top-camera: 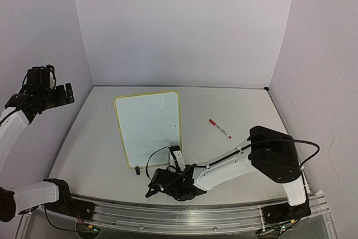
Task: Write a sentence on the whiteboard
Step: Move the whiteboard stand to the center of the board, then pick up the whiteboard marker from the center of the board.
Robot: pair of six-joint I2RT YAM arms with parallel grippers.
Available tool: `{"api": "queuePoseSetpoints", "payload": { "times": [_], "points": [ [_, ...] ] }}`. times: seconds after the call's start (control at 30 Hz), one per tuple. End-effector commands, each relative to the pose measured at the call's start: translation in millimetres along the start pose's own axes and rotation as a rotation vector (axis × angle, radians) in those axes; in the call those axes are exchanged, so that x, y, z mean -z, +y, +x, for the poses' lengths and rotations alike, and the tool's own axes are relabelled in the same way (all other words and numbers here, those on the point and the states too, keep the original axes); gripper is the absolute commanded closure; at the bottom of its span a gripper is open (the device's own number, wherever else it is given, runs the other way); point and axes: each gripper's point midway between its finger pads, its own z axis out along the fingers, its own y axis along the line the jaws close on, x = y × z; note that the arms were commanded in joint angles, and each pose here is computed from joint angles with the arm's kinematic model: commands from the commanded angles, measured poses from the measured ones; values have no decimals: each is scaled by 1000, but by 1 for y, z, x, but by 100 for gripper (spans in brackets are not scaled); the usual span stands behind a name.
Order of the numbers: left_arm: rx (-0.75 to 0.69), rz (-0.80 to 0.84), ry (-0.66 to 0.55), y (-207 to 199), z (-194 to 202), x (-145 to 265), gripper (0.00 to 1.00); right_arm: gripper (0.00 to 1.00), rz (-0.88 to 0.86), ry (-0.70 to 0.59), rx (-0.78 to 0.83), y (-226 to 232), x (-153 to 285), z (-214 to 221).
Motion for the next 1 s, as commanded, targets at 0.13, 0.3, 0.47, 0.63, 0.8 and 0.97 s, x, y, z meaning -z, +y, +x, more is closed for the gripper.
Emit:
{"api": "queuePoseSetpoints", "payload": {
  "times": [0.13, 0.3, 0.47, 0.63, 0.8, 0.97],
  "points": [
    [18, 10, -6, -2, -3, -1, 1, 100, 100, 1, 9, -44, -18, -7],
    [12, 33, 7, -6, 0, -3, 1, 81, 74, 0, 15, -43, -13, -13],
    [8, 58, 19, -11, 3, -5, 1, 55, 26, -12, 34, -43, -1, -27],
    [5, 65, 29, -12, 5, -7, 1, 35, -41, -8, 65, -43, 14, -31],
    [0, 78, 43, -15, 8, -10, 1, 21, -151, 26, 98, -37, 32, -28],
    [-5, 104, 70, -21, 14, -15, 1, 10, -248, 62, 108, -40, 53, -31]
  ]
}}
